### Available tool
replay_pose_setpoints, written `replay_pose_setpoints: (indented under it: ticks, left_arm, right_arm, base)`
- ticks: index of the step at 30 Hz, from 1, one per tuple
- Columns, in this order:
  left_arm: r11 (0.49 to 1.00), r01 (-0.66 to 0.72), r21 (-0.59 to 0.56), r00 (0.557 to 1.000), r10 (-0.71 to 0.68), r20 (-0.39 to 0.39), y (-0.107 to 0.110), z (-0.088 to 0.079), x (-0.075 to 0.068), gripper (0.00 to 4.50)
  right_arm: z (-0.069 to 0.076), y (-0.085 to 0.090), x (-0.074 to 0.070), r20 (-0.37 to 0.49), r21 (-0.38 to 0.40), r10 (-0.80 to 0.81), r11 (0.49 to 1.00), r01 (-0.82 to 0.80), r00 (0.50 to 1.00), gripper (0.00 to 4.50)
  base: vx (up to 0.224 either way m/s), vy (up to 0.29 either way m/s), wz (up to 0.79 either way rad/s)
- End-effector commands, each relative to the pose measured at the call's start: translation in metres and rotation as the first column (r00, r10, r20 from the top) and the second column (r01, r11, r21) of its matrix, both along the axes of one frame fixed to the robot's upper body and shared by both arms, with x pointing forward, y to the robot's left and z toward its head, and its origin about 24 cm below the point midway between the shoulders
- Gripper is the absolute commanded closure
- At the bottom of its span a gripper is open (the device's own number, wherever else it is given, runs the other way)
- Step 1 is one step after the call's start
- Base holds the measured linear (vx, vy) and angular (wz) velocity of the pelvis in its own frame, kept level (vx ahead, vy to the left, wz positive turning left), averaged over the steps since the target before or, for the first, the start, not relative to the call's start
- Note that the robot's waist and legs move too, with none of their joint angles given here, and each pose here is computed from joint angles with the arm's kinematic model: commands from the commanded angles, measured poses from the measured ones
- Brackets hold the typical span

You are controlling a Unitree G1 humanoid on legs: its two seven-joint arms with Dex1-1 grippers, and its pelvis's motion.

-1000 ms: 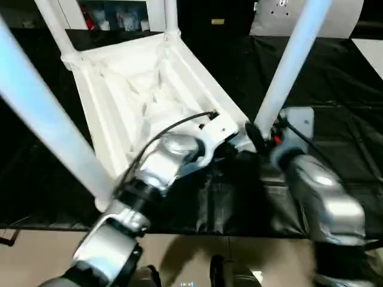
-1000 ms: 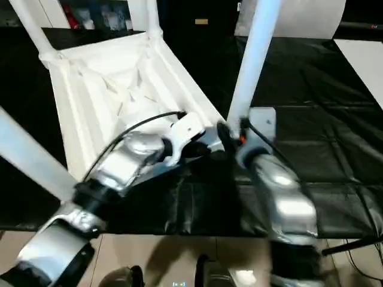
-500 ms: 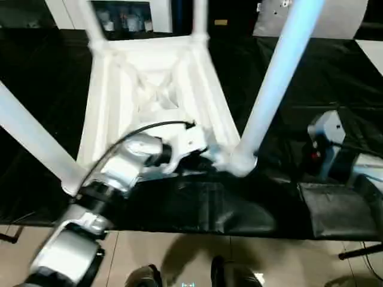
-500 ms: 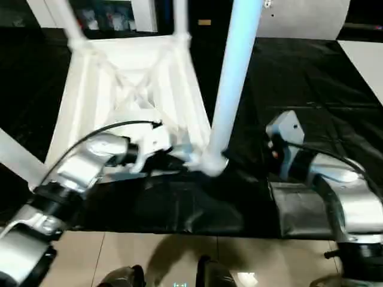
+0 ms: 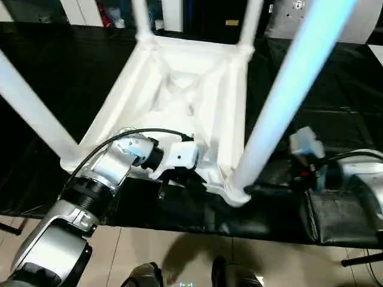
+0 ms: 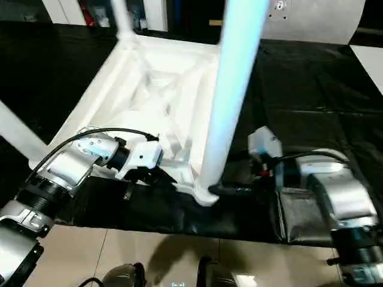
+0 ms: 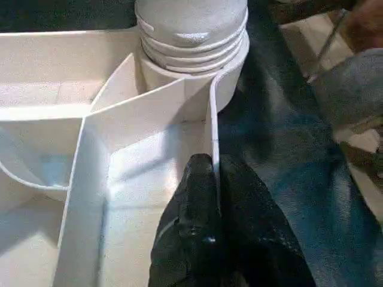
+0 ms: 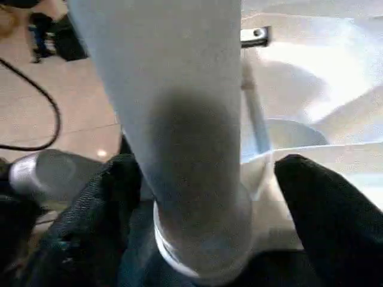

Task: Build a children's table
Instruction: Rotate leg to tighten

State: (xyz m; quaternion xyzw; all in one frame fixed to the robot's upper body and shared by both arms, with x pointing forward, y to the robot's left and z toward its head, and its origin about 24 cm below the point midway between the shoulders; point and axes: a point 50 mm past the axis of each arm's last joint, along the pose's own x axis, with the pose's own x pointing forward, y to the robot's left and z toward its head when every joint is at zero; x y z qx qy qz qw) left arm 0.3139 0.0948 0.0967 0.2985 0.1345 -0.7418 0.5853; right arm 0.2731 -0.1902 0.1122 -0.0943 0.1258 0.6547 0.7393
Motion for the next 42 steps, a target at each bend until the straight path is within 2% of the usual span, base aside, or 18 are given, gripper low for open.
replay_pose_setpoints:
  ticks: [1,7,8,16,20,29,33,35,36,37,38,39,41,42]
  left_arm:
    - [0.993,0.107,0.051,0.994,-0.106,-0.027,-0.01,-0.007,-0.007,4.5]
    - [0.991,0.121,0.056,0.992,-0.119,-0.028,-0.009,-0.007,-0.006,4.5]
    - [0.991,0.122,0.057,0.992,-0.12,-0.029,-0.008,-0.007,-0.006,4.5]
    - [0.992,0.115,0.059,0.993,-0.113,-0.033,-0.004,-0.008,-0.005,4.5]
    - [0.995,0.091,0.043,0.995,-0.09,-0.045,-0.004,-0.008,-0.005,4.5]
    - [0.983,-0.151,-0.1,0.983,0.139,-0.118,-0.024,-0.005,-0.001,4.5]
    - [0.968,-0.217,-0.13,0.969,0.197,-0.149,-0.036,-0.007,-0.004,4.5]
    - [0.945,-0.294,-0.144,0.948,0.269,-0.172,-0.048,-0.01,-0.002,4.5]
    - [0.943,-0.301,-0.145,0.946,0.275,-0.173,-0.049,-0.01,-0.002,4.5]
    - [0.928,-0.345,-0.143,0.932,0.319,-0.173,-0.055,-0.012,0.0,4.5]
    - [0.924,-0.356,-0.142,0.928,0.331,-0.173,-0.057,-0.012,0.0,4.5]
    - [0.9,-0.411,-0.144,0.906,0.386,-0.171,-0.064,-0.013,0.004,4.5]
    - [0.881,-0.449,-0.146,0.889,0.425,-0.17,-0.07,-0.012,0.007,4.5]
    - [0.878,-0.456,-0.147,0.886,0.432,-0.168,-0.071,-0.012,0.007,4.5]
  right_arm:
    - [0.001,-0.001,0.001,-0.014,0.013,0.027,1.0,-0.026,1.0,0.96]
    - [-0.001,-0.001,0.001,-0.05,0.017,0.067,0.998,-0.066,0.997,1.37]
    - [-0.001,-0.001,0.001,-0.058,0.018,0.078,0.997,-0.077,0.995,1.57]
    - [-0.004,-0.001,-0.002,-0.095,0.023,0.114,0.993,-0.112,0.989,2.24]
    - [-0.006,0.001,-0.007,-0.117,0.047,0.119,0.992,-0.114,0.986,2.39]
    - [-0.009,0.014,-0.021,-0.178,0.149,-0.051,0.986,0.078,0.983,2.41]
    - [-0.014,0.021,-0.024,-0.144,0.144,-0.151,0.975,0.172,0.978,2.41]
    - [-0.02,0.031,-0.017,-0.111,0.117,-0.316,0.937,0.328,0.942,2.42]
    - [-0.02,0.032,-0.016,-0.106,0.113,-0.333,0.932,0.344,0.937,2.43]
    - [-0.023,0.038,-0.008,-0.089,0.103,-0.452,0.882,0.459,0.888,2.44]
    - [-0.023,0.039,-0.005,-0.084,0.103,-0.483,0.866,0.49,0.871,2.46]
    - [-0.024,0.045,0.006,-0.081,0.117,-0.611,0.779,0.616,0.788,2.46]
    - [-0.024,0.05,0.015,-0.094,0.127,-0.703,0.694,0.708,0.705,2.5]
    - [-0.024,0.051,0.017,-0.096,0.13,-0.724,0.671,0.73,0.683,2.5]
  base:
    - [0.0,0.0,0.0]
    - [0.0,0.0,0.0]
    - [0.0,0.0,0.0]
    - [0.0,0.0,0.0]
    - [0.0,0.0,0.0]
    - [0.0,0.0,0.0]
    - [0.0,0.0,0.0]
    - [0.0,0.0,0.0]
    - [0.0,0.0,0.0]
    - [0.0,0.0,0.0]
    - [0.0,0.0,0.0]
    - [0.0,0.0,0.0]
    - [0.0,0.0,0.0]
    - [0.0,0.0,0.0]
